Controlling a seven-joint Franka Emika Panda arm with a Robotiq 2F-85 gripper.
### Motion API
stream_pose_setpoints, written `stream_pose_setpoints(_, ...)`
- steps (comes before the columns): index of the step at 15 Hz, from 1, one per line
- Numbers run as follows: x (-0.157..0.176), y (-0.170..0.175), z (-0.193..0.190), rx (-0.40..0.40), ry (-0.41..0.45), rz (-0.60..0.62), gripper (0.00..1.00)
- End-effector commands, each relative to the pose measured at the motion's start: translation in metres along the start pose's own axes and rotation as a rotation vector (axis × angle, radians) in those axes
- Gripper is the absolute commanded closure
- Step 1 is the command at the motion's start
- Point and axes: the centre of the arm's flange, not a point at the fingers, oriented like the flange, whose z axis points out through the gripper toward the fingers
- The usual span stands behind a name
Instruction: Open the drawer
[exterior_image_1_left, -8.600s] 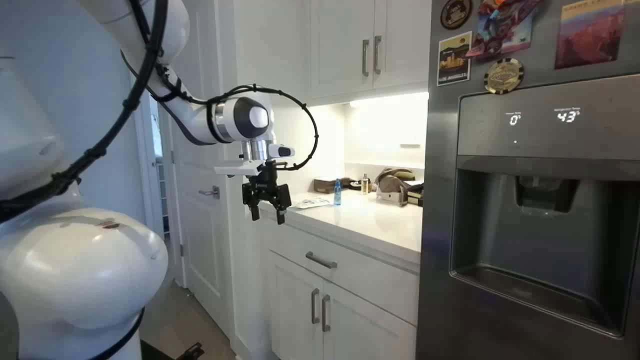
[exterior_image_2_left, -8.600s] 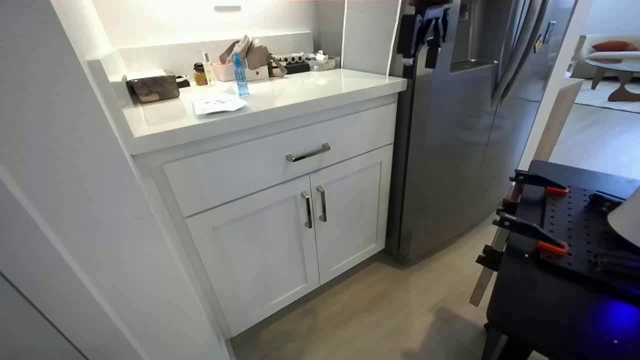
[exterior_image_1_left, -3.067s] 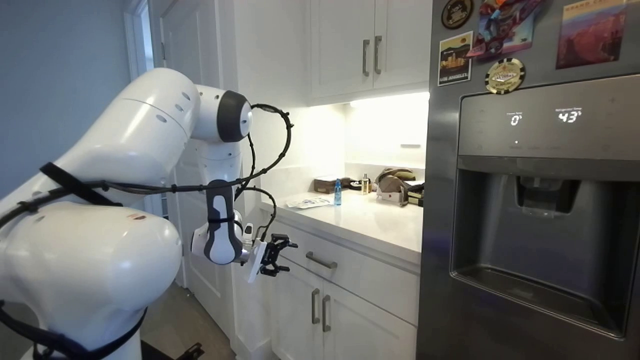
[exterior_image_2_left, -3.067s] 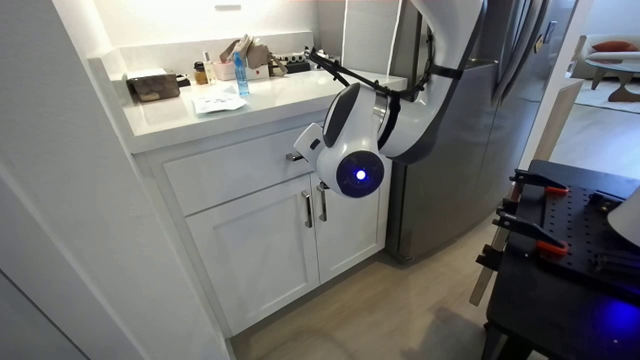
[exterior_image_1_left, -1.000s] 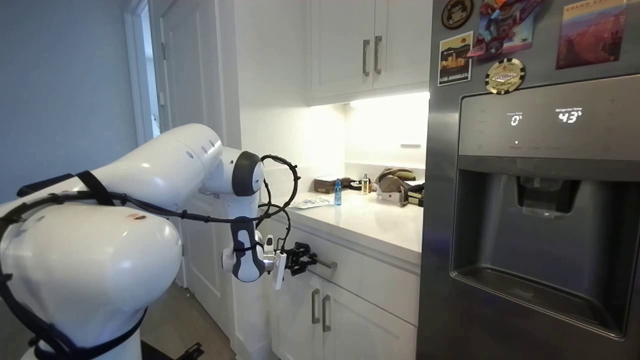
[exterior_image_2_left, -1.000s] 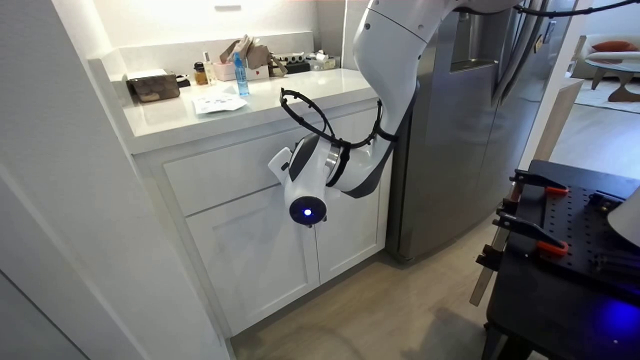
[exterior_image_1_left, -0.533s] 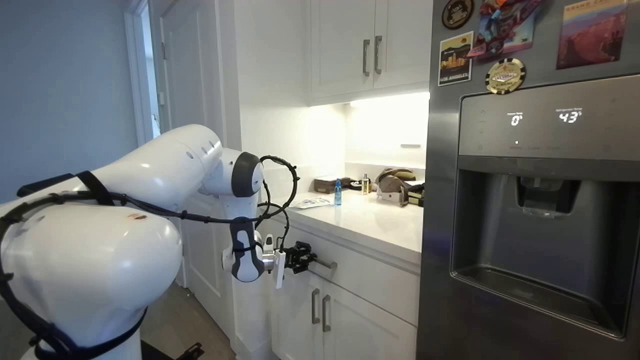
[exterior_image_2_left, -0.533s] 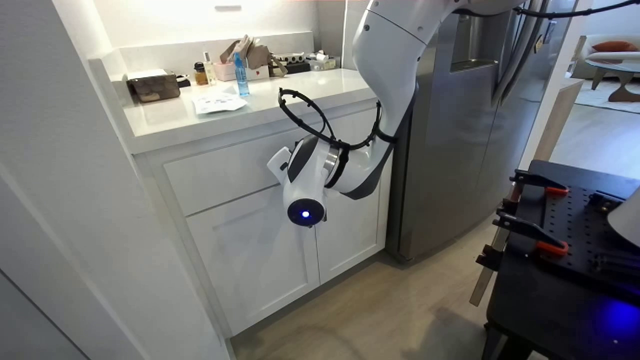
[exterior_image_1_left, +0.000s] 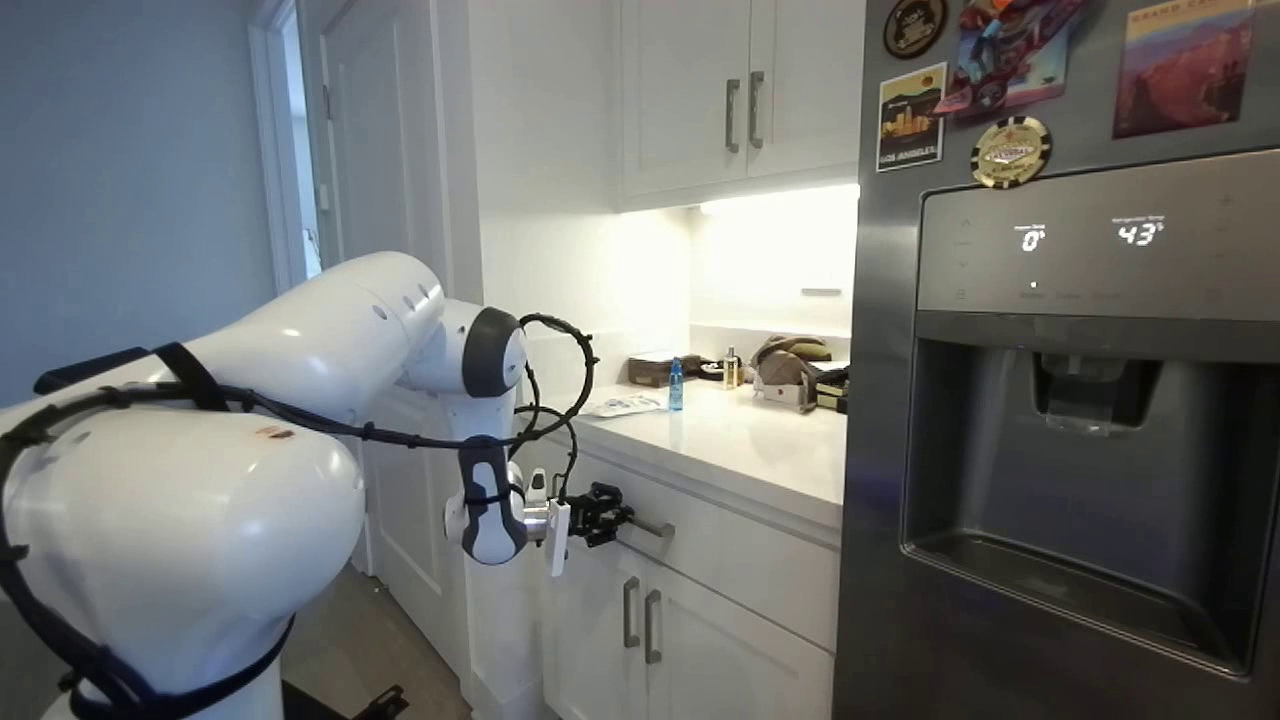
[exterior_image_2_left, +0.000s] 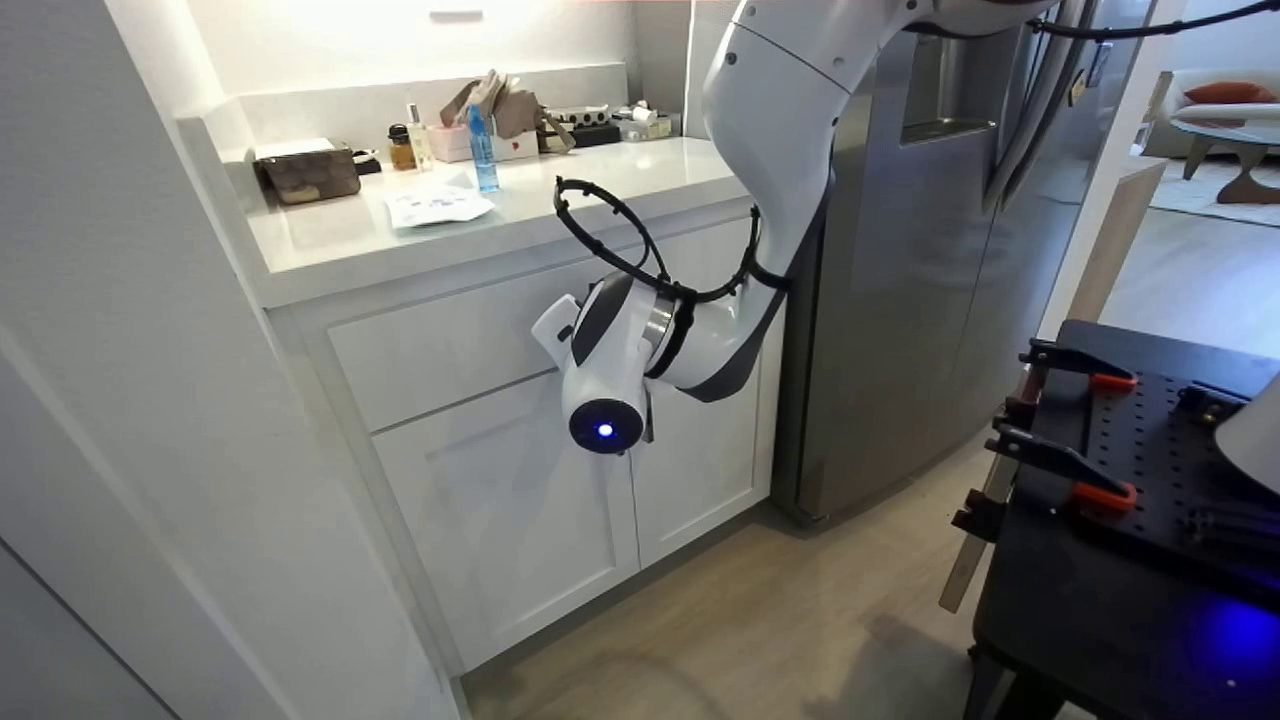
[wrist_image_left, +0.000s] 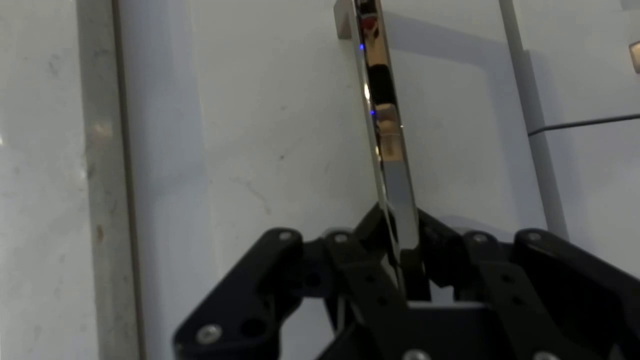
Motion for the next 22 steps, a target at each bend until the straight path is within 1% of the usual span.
stream_pose_setpoints(1,0.0084,0.0018,0.0122,-0.015,-0.035,0.003,0.97)
stream_pose_setpoints(14,0.0095,0.0010,0.0119,0.009,-0.054,0.005,0.97)
stream_pose_setpoints(22,0.0101,0.0023,0.0124,0.021,-0.118,0.002,0.97)
